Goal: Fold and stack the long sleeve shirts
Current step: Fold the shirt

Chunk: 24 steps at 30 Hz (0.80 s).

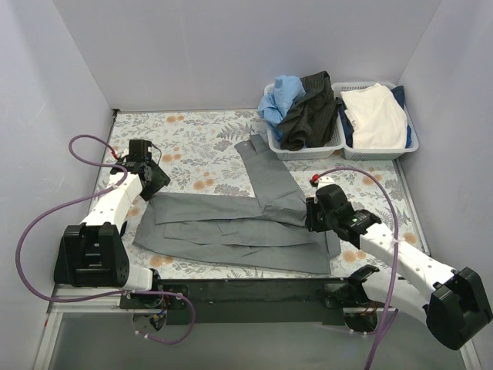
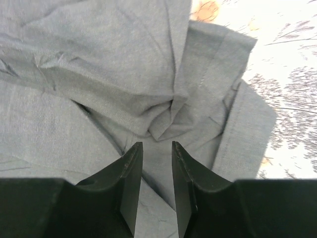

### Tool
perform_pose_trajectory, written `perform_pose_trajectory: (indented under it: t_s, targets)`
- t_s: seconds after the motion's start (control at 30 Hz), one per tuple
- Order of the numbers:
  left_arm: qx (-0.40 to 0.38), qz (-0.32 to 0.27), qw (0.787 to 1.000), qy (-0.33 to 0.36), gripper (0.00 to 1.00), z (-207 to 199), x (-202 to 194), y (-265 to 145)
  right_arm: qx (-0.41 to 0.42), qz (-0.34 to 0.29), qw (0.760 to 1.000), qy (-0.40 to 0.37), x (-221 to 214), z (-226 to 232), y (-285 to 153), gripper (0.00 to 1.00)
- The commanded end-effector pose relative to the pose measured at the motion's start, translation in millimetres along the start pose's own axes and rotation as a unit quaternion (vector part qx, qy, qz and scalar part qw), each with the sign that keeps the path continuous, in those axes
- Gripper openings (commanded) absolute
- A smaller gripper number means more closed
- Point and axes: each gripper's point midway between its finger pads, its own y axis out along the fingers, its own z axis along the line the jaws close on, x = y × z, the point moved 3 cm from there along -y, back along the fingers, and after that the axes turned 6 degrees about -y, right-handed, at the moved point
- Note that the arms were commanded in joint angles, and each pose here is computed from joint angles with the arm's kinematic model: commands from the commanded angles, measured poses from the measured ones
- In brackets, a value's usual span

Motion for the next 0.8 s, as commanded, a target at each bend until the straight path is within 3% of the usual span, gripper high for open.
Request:
perform_pose_trajectory:
  t_s: [0.0, 0.1, 0.33, 0.47, 0.6, 0.77]
  targets:
    - [-0.069, 0.050, 0.996, 0.008, 0.50, -18.1, -16.2, 1.1, -0.049, -0.069, 0.996, 0.010, 39.6, -10.9, -19.4, 0.39]
    - [-0.070, 0.069, 0.995, 0.013, 0.50, -17.7, -24.7, 10.8, -0.060, -0.094, 0.994, -0.006, 63.5, -10.7, -12.1, 0.43]
    - [-0.005, 0.124, 0.992, 0.020, 0.48, 9.2, -54.8, 36.1, -0.002, -0.047, 0.999, -0.019, 87.1, 20.2, 43.2, 0.43]
    - [-0.030, 0.126, 0.991, 0.026, 0.48, 1.7, -53.1, 31.2, 0.025, -0.038, 0.999, -0.022, 94.2, 32.3, 62.2, 0.43]
    - [-0.101, 0.124, 0.986, 0.046, 0.54, -26.6, -40.3, 18.9, 0.082, 0.023, 0.995, -0.049, 74.0, 49.5, 79.2, 0.38]
    - [-0.133, 0.123, 0.981, 0.063, 0.57, -57.1, -30.5, 16.5, 0.173, 0.087, 0.975, -0.105, 26.7, 86.5, 65.2, 0.33]
